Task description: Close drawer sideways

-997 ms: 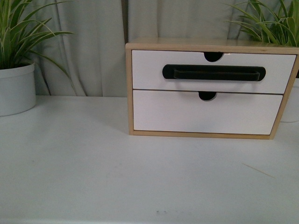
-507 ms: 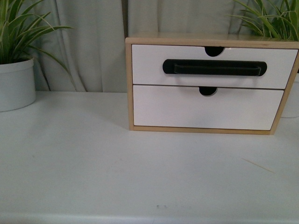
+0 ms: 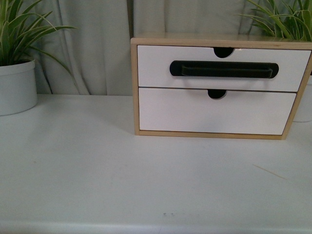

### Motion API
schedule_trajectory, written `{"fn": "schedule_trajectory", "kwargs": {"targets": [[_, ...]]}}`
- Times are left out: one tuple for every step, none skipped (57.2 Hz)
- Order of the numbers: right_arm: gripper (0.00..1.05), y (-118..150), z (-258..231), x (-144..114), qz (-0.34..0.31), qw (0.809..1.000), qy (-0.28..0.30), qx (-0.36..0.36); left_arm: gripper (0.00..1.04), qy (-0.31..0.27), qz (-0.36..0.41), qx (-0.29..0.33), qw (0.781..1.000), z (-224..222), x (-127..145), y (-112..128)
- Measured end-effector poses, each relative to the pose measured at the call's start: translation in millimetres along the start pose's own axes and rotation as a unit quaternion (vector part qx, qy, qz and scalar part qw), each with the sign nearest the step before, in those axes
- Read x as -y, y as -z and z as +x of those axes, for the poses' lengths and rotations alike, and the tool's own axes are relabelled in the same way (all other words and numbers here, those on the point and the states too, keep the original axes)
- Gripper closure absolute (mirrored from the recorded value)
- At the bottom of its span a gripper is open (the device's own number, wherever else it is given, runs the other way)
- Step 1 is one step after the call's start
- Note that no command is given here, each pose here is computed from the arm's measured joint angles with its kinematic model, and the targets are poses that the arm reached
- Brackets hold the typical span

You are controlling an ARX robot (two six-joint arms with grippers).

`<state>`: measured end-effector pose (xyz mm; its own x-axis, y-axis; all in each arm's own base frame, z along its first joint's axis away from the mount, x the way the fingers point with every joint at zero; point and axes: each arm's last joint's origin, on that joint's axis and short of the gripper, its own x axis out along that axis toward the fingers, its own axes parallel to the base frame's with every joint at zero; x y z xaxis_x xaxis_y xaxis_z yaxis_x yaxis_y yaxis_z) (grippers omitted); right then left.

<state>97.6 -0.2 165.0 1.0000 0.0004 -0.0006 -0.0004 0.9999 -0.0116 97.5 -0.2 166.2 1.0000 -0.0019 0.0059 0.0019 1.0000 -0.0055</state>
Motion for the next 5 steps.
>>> {"fn": "schedule_trajectory", "kwargs": {"targets": [[0.09, 0.0, 0.0, 0.0, 0.0, 1.0, 0.0, 0.0, 0.06, 0.0, 0.0, 0.0, 1.0, 0.0, 0.0, 0.0], [0.09, 0.0, 0.0, 0.0, 0.0, 1.0, 0.0, 0.0, 0.06, 0.0, 0.0, 0.0, 1.0, 0.0, 0.0, 0.0], [0.09, 0.0, 0.0, 0.0, 0.0, 1.0, 0.0, 0.0, 0.06, 0.0, 0.0, 0.0, 1.0, 0.0, 0.0, 0.0], [0.09, 0.0, 0.0, 0.0, 0.0, 1.0, 0.0, 0.0, 0.06, 0.0, 0.0, 0.0, 1.0, 0.0, 0.0, 0.0], [0.09, 0.0, 0.0, 0.0, 0.0, 1.0, 0.0, 0.0, 0.06, 0.0, 0.0, 0.0, 1.0, 0.0, 0.0, 0.0]]}}
